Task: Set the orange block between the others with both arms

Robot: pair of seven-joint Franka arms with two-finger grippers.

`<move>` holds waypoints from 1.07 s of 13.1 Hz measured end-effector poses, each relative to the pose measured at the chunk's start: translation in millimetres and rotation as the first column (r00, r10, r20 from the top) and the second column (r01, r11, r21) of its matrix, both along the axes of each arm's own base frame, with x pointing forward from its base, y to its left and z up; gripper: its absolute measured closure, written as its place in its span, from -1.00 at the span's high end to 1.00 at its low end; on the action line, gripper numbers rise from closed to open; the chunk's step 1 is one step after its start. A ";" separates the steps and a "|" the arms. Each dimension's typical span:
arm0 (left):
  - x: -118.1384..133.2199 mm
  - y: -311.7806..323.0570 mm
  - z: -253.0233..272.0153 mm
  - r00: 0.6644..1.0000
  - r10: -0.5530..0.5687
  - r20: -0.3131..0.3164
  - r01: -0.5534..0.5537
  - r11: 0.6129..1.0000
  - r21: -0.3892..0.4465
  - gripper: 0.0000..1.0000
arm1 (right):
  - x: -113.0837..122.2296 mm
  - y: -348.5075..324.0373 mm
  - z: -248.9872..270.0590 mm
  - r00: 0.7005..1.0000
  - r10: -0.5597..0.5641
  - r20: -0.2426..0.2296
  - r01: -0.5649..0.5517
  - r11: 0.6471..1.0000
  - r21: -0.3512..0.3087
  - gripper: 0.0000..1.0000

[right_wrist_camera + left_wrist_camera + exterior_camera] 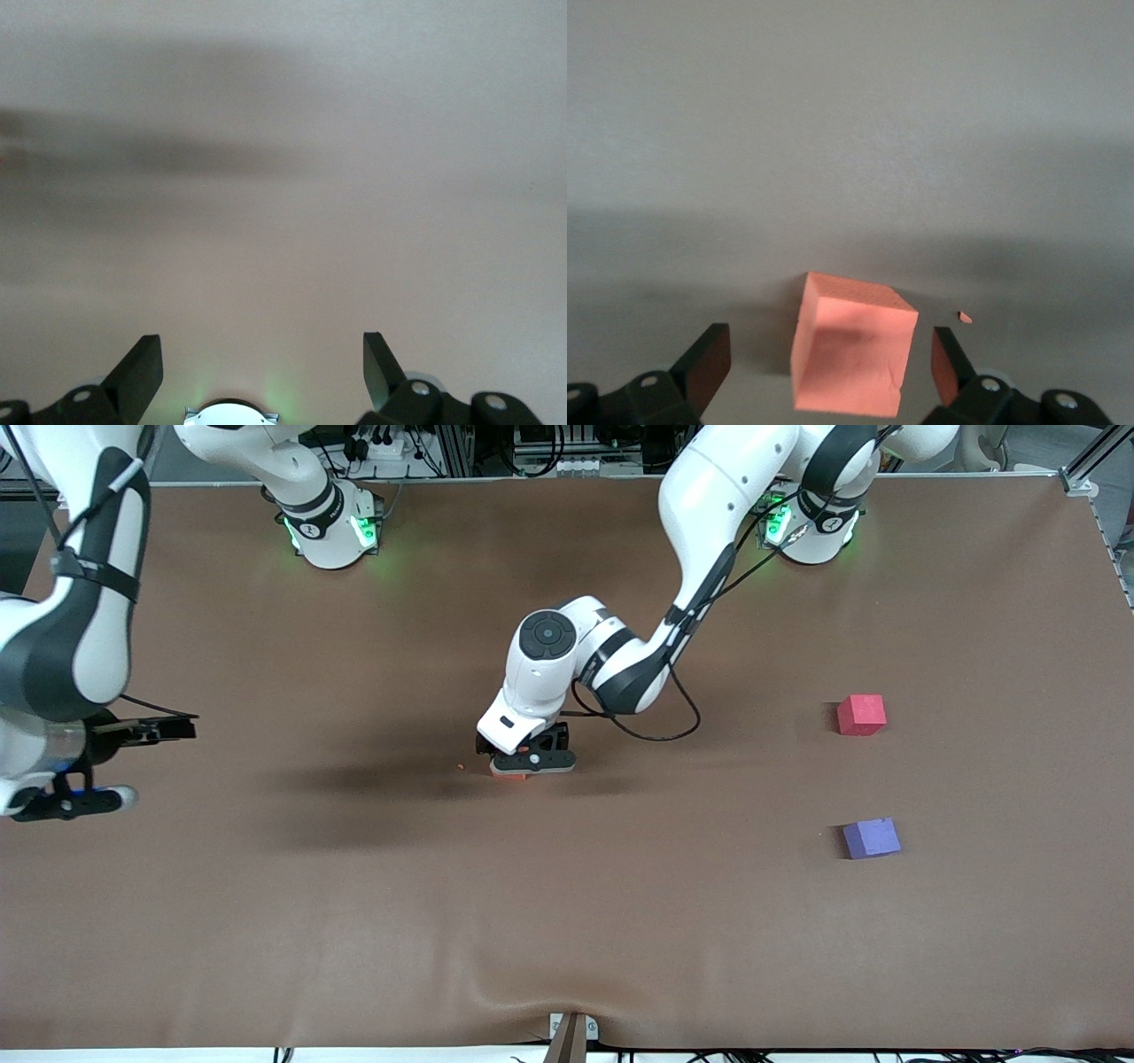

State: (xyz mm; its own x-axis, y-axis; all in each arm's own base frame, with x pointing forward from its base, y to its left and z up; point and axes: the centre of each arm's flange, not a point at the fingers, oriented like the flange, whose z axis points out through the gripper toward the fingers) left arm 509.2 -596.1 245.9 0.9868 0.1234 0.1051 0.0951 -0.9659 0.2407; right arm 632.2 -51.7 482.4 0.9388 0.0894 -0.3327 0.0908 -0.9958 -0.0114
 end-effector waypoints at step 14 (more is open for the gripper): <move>-12.8 -13.7 -16.9 0.993 -0.117 0.030 0.116 0.993 0.015 1.00 | -12.8 -20.8 40.4 0.998 -0.029 0.054 0.028 0.999 0.024 1.00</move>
State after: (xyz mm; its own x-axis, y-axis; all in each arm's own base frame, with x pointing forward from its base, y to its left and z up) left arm 496.5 -609.8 228.9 0.9907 0.0062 0.1359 -0.0253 -0.9730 0.2294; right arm 619.4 -72.5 522.8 0.9576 0.0695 -0.2797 0.0635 -0.9975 -0.0306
